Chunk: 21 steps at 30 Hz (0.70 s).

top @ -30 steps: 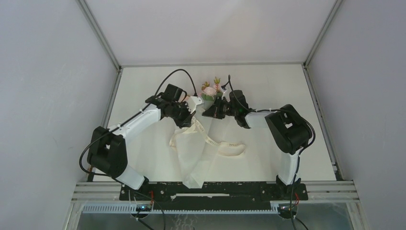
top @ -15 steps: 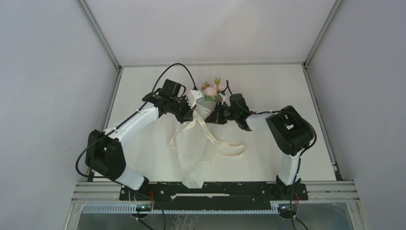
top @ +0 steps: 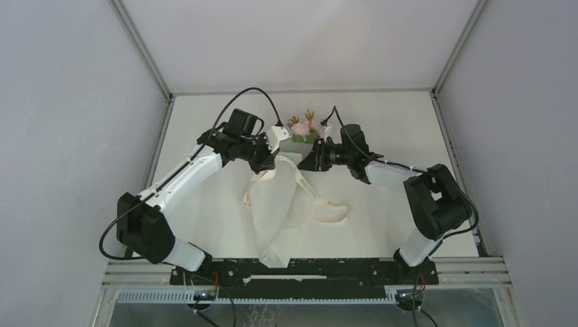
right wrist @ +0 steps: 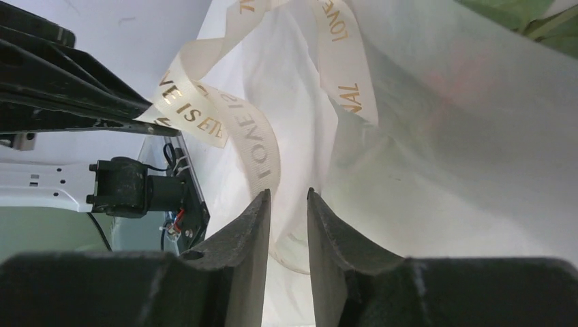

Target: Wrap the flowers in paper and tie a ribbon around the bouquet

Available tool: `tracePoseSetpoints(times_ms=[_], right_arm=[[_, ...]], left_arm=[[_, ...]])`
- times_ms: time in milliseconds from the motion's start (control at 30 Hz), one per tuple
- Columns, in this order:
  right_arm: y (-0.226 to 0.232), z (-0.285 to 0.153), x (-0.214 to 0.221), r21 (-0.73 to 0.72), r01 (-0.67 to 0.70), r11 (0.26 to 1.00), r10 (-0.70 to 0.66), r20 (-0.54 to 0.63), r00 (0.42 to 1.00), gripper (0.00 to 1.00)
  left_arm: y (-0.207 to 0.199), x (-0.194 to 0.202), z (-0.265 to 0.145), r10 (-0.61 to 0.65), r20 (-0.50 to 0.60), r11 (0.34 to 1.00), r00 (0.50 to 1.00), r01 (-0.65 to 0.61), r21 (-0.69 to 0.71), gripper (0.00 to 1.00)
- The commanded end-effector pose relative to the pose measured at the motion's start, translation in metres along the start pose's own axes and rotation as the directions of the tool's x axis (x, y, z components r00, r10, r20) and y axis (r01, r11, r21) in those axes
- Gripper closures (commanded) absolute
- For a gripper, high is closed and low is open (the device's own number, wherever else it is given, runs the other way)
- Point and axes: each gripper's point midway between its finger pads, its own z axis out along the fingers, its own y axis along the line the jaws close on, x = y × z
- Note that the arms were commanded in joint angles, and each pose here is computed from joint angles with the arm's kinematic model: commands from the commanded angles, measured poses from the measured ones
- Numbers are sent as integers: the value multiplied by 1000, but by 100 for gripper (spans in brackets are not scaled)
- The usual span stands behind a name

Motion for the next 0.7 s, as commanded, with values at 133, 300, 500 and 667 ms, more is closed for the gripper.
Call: tracePoseSetpoints(times_ms=[133,300,500,667], right_arm=[[19,-18,-30,-41,58,997,-55,76,996,65],[-6,-15,-19,69,-62,996,58,63,996,57],[-7,-9,-5,25,-153,988,150,81,985,32],[-12,4,-12,-5,-195,981,194,106,975,39]], left_arm=[[-4,8,33,129,66,989,989,-133,66,100],[2,44,67,71,-55,993,996,-65,102,100],[-8,41,69,62,-16,990,998,-59,130,100],[-8,40,69,61,-13,990,998,-59,127,100]])
